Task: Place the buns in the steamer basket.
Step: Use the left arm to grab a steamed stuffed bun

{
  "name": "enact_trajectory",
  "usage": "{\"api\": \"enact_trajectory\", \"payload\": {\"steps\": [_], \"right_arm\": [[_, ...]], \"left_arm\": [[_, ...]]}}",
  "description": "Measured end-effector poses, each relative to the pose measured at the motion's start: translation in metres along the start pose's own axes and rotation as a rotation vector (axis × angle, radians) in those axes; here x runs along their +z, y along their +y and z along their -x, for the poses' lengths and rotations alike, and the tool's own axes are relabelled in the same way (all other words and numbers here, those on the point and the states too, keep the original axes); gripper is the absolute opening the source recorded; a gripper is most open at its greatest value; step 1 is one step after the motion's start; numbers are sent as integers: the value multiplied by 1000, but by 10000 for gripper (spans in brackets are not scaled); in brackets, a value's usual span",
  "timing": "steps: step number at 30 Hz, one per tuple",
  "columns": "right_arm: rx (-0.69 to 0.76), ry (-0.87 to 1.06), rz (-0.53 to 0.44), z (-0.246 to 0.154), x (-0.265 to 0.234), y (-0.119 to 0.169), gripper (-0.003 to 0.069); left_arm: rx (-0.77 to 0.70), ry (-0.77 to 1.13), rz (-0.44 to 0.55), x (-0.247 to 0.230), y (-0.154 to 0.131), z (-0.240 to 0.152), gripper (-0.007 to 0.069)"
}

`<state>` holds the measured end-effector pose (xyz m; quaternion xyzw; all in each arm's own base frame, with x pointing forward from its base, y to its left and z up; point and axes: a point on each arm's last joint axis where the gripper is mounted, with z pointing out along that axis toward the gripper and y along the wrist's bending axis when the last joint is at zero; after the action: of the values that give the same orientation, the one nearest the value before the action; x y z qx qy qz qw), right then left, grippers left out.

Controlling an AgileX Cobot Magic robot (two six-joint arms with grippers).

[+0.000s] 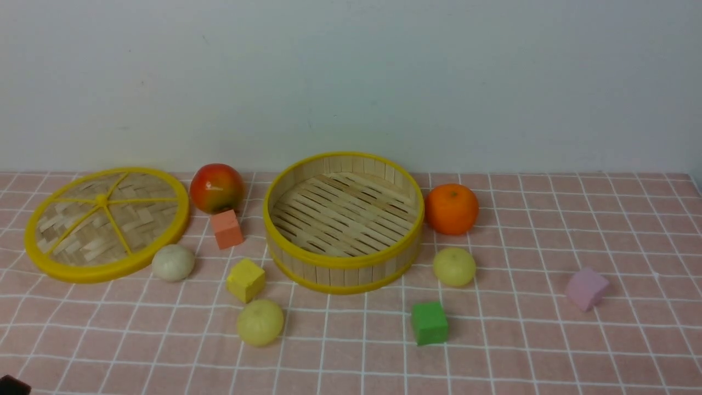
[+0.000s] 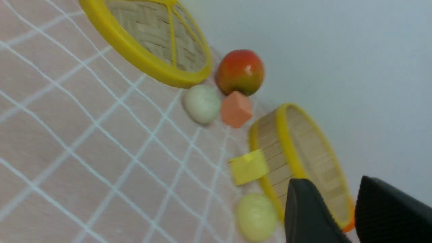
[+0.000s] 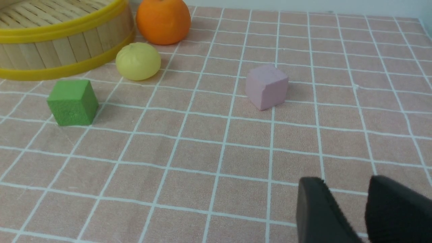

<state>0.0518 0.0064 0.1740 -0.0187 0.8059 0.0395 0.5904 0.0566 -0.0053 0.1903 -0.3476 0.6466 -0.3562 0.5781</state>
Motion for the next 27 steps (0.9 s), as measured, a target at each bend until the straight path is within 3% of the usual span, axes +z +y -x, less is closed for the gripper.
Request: {"api": "enact_trajectory", "payload": {"steps": [6,11,14,20,27], "right_arm": [[0,0,0,0,0,0,240],[0,0,0,0,0,0,240],[0,0,0,0,0,0,240],[0,0,0,0,0,0,240],[0,0,0,0,0,0,240]], "left_arm": [[-96,-68,-75,-2,-11,9,209],[20,-19,-95,-10,-51,26,91],[243,159,30,1,-88,41,11],[557,650,250,52,-118,49,-12],[610,918,344,146,-115,50,-12]]}}
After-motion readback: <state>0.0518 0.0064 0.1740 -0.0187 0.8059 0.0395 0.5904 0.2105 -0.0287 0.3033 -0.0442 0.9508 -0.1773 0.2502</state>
